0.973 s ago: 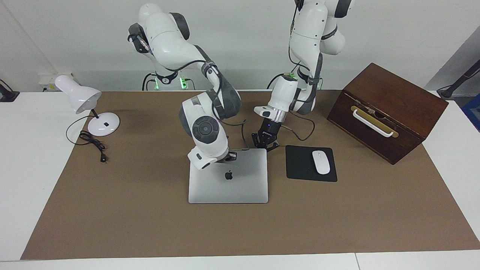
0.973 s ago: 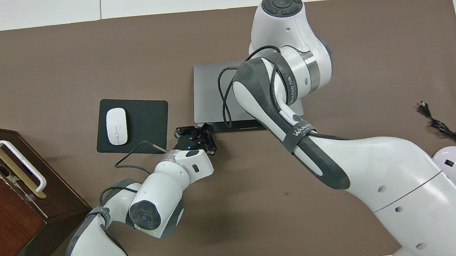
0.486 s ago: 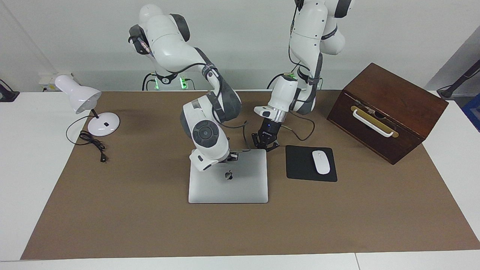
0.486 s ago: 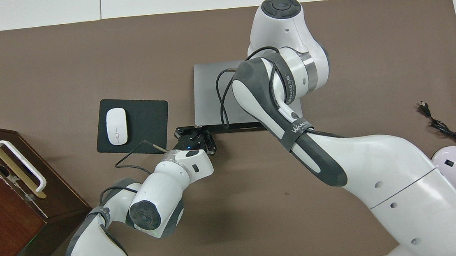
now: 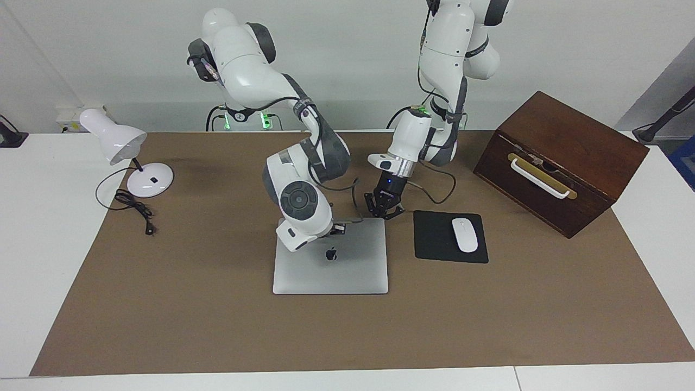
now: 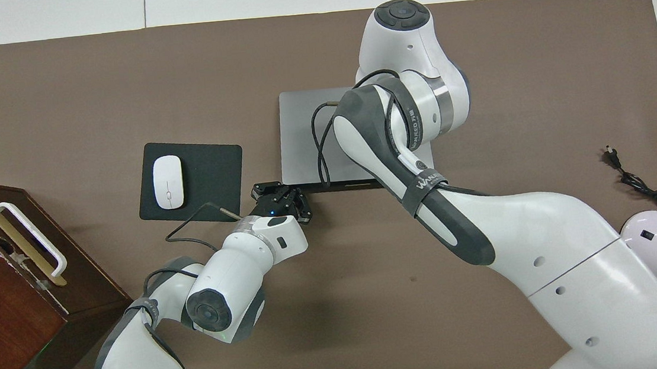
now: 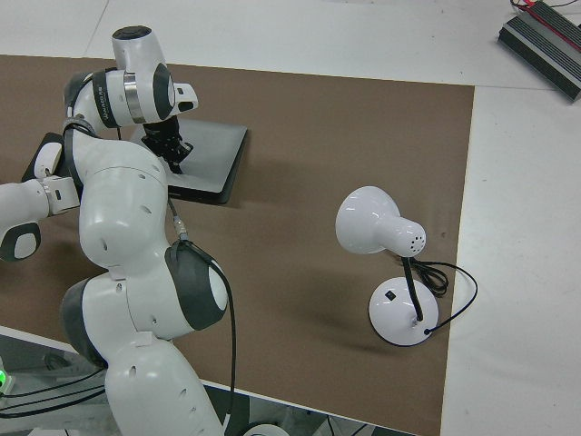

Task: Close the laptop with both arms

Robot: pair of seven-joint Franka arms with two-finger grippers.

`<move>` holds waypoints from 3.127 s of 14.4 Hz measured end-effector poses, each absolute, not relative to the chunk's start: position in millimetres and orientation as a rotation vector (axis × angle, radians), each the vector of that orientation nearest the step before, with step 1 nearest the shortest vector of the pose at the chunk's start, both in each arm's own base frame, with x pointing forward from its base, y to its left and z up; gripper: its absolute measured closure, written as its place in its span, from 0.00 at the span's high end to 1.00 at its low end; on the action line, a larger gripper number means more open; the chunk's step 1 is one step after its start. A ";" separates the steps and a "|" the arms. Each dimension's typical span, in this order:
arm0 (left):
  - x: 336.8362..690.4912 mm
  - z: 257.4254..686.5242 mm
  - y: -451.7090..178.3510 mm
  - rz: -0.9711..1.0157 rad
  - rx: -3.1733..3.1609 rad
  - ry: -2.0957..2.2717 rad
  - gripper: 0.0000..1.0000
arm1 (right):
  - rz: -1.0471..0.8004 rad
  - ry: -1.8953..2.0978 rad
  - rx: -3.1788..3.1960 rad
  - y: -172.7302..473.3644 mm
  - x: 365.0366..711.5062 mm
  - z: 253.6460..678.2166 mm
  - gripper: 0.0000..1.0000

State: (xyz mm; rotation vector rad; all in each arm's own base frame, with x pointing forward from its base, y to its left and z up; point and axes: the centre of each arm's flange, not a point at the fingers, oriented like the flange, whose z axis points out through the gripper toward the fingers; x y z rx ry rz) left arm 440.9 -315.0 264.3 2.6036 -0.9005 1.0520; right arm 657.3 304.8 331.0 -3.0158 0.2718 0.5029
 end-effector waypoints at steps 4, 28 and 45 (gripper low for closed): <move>440.9 264.2 -315.0 1.052 2.604 -0.900 0.01 | 0.500 0.273 -3.015 304.9 657.6 331.6 0.01; 476.8 302.1 -278.6 0.843 2.768 -0.800 0.01 | -0.185 -0.373 -3.264 115.0 618.6 664.6 0.80; 557.2 471.3 -147.1 0.358 3.011 -0.477 0.50 | -0.087 -0.083 -3.222 -23.9 558.9 632.1 1.00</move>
